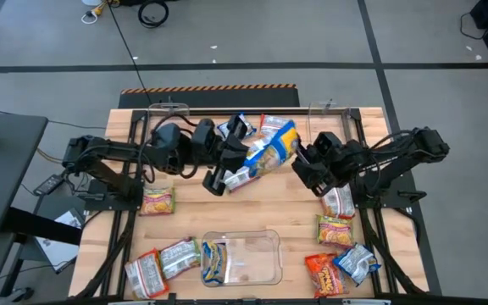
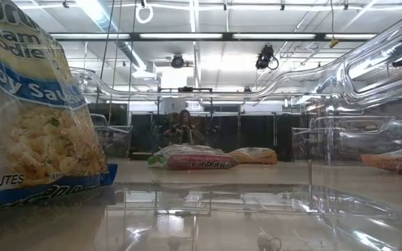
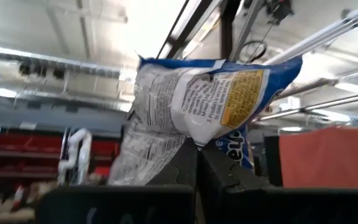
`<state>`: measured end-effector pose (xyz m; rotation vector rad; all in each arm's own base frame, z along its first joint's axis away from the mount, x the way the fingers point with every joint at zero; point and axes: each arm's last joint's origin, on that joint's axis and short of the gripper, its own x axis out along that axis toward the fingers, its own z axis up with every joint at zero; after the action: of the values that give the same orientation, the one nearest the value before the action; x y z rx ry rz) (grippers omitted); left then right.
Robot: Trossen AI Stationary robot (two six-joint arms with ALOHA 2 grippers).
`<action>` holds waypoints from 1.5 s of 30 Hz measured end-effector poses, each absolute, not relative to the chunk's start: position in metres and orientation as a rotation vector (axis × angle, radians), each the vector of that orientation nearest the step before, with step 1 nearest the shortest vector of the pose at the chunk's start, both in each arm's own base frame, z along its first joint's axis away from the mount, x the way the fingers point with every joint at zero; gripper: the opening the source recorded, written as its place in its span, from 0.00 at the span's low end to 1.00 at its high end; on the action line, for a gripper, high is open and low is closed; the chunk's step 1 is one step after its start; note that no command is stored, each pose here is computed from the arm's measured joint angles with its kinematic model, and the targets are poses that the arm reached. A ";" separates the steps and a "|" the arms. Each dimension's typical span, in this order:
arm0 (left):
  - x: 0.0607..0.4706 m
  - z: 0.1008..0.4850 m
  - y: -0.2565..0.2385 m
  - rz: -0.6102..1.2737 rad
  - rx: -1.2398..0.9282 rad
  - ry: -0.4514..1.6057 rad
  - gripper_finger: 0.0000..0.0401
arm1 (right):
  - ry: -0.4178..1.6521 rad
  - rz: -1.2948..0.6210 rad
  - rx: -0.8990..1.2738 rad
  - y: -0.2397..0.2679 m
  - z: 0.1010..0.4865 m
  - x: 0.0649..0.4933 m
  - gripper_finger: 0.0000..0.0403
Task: Sort Maruchan noodles
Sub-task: Put the blue noodle pack into the bottom transparent bin
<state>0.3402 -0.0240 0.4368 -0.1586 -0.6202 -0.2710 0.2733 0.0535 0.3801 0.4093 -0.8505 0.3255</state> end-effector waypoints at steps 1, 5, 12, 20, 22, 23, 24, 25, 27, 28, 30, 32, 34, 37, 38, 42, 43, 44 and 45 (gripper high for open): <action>0.341 0.435 -0.023 -0.254 -0.164 -0.601 0.01 | -0.861 0.320 0.393 0.054 0.381 0.273 0.85; 0.346 0.429 -0.022 -0.207 -0.178 -0.533 0.01 | -0.869 0.310 0.362 0.054 0.385 0.273 0.80; 0.346 0.429 -0.021 -0.182 -0.198 -0.535 0.02 | -0.865 0.324 0.337 0.055 0.386 0.274 0.67; 0.347 0.424 -0.021 -0.108 -0.239 -0.438 0.06 | -0.772 0.306 0.323 0.054 0.387 0.272 0.43; 0.346 0.425 -0.021 -0.101 -0.238 -0.427 0.06 | -0.747 0.295 0.300 0.053 0.391 0.268 0.41; 0.345 0.426 -0.021 -0.099 -0.238 -0.413 0.06 | -0.723 0.290 0.290 0.053 0.393 0.265 0.41; 0.343 0.427 -0.021 -0.096 -0.238 -0.383 0.06 | -0.688 0.286 0.285 0.052 0.394 0.262 0.41; 0.340 0.427 -0.020 -0.090 -0.237 -0.342 0.07 | -0.644 0.283 0.280 0.052 0.395 0.260 0.41; 0.333 0.431 -0.020 -0.084 -0.238 -0.235 0.10 | -0.524 0.272 0.270 0.050 0.396 0.251 0.43; 0.328 0.433 -0.019 -0.080 -0.251 -0.168 0.13 | -0.465 0.268 0.262 0.050 0.396 0.247 0.44; 0.315 0.437 -0.018 -0.065 -0.258 -0.027 0.18 | -0.326 0.252 0.229 0.047 0.400 0.235 0.46; 0.302 0.442 -0.018 -0.049 -0.277 0.099 0.25 | -0.190 0.218 0.182 0.045 0.406 0.223 0.45; 0.292 0.438 -0.018 -0.008 -0.299 0.241 0.33 | -0.035 0.160 0.114 0.041 0.410 0.214 0.43; 0.285 0.428 -0.017 0.089 -0.311 0.372 0.42 | 0.204 0.060 -0.004 0.037 0.404 0.210 0.41; 0.287 0.425 -0.018 0.114 -0.319 0.379 0.45 | 0.270 0.034 -0.038 0.035 0.400 0.210 0.41; 0.309 0.408 -0.021 0.181 -0.318 0.371 0.53 | 0.463 0.006 -0.125 0.033 0.378 0.222 0.42; 0.318 0.403 -0.022 0.181 -0.309 0.355 0.55 | 0.521 0.010 -0.146 0.032 0.371 0.226 0.42; 0.326 0.396 -0.023 0.188 -0.287 0.358 0.57 | 0.577 0.013 -0.166 0.032 0.363 0.230 0.42; 0.334 0.389 -0.024 0.194 -0.259 0.365 0.58 | 0.617 0.015 -0.179 0.031 0.357 0.234 0.42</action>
<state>0.3342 -0.0235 0.3891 -0.2586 0.3649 0.1937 0.2344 0.0312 0.3568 -0.1795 0.6169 0.0149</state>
